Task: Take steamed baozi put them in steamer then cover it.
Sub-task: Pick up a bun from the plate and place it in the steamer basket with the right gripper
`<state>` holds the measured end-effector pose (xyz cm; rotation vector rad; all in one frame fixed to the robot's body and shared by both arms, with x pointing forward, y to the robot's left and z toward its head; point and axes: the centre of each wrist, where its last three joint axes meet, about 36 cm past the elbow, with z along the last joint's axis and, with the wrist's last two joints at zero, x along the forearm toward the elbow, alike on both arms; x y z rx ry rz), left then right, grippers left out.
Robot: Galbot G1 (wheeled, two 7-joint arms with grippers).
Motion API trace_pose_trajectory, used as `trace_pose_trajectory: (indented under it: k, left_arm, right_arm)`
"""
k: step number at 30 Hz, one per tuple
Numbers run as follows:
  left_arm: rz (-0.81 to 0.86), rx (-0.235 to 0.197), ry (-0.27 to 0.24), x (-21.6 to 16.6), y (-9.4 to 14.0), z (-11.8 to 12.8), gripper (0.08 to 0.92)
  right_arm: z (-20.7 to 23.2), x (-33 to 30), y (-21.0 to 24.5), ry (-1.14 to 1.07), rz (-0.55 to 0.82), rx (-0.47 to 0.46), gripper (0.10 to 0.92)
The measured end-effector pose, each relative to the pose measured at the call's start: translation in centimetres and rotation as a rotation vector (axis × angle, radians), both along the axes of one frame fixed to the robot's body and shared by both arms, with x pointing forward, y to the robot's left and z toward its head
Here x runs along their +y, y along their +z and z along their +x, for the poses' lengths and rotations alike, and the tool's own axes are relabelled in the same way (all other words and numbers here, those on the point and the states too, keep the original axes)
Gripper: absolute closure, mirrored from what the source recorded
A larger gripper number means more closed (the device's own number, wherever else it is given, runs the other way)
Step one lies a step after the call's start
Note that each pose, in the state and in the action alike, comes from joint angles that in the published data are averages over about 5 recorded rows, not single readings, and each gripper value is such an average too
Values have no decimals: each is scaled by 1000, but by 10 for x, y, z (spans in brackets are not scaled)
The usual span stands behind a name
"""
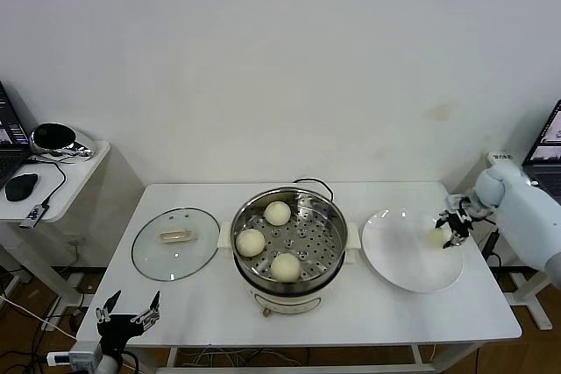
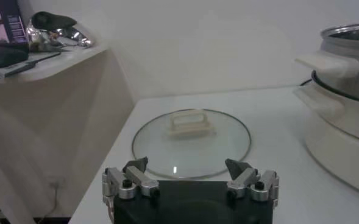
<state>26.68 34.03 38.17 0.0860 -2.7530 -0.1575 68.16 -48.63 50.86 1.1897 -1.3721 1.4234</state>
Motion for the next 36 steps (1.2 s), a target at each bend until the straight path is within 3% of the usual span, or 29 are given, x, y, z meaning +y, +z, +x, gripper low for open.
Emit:
trace_pose_trajectory:
  k: [9, 18, 26, 36]
  left_arm:
    - [43, -11, 0, 5, 8, 7, 177]
    - [67, -30, -7, 1, 17, 9, 177]
    - [80, -58, -8, 1, 27, 10, 177]
    - [79, -77, -8, -2, 33, 10, 177]
  right_arm:
    - [7, 62, 101, 55, 70, -38, 432]
    - [-3, 163, 184, 135, 165, 27, 436]
    - [-14, 241, 202, 151, 199, 128, 437]
    - [-17, 317, 183, 157, 159, 209, 437]
